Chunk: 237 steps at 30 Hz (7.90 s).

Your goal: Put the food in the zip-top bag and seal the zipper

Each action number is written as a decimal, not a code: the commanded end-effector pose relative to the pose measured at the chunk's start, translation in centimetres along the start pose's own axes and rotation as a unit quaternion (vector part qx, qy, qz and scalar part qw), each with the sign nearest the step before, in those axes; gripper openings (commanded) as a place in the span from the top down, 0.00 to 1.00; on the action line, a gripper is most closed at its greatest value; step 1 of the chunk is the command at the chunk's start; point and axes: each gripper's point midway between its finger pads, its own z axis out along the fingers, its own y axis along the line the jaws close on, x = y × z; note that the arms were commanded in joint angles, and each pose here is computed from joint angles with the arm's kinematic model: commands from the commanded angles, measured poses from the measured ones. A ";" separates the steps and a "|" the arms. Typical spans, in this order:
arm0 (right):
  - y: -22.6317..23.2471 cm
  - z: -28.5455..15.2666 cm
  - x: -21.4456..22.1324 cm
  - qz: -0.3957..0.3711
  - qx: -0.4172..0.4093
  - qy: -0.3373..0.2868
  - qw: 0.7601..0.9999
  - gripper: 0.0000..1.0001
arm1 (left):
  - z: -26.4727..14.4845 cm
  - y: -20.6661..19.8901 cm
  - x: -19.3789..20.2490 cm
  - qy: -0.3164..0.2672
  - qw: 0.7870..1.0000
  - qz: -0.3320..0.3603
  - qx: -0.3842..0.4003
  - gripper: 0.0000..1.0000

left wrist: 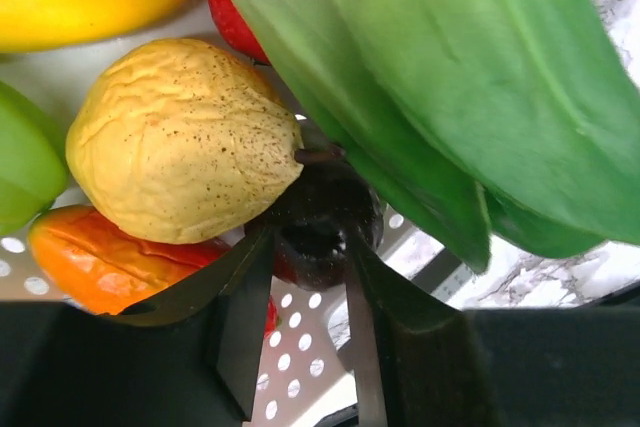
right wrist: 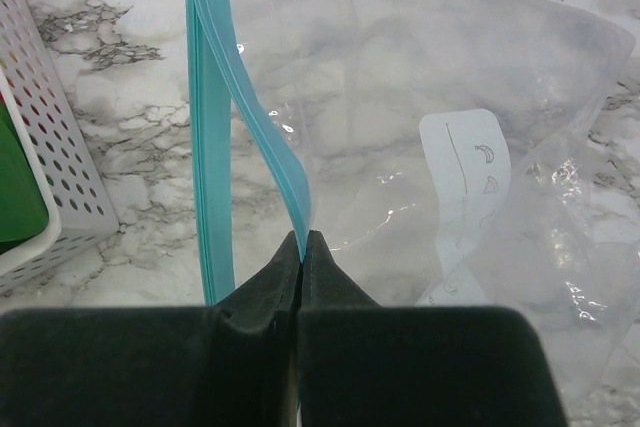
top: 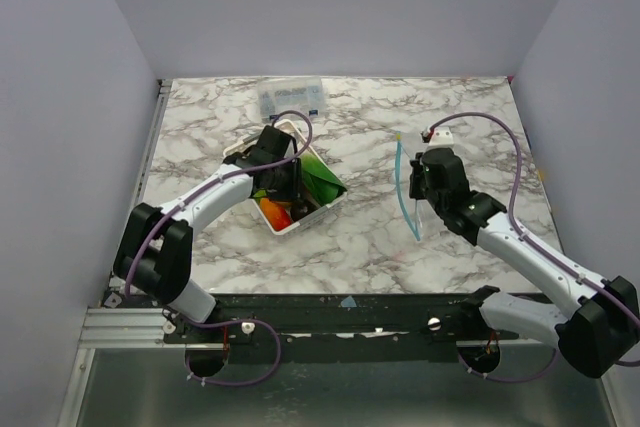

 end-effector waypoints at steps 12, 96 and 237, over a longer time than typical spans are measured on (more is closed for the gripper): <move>0.7 -0.4 -0.5 0.004 -0.028 -0.029 0.999 0.99 | 4.2 1.6 1.8 0.013 0.999 -0.037 -0.029 0.33; 8.5 -6.7 -8.8 0.178 -0.233 -0.055 0.955 0.99 | -6.2 -17.2 -5.5 -0.191 0.950 0.039 0.245 0.92; 8.0 -5.3 -7.1 0.149 -0.221 -0.061 0.962 0.99 | -20.2 -22.1 -3.2 -0.196 0.849 0.112 0.479 0.93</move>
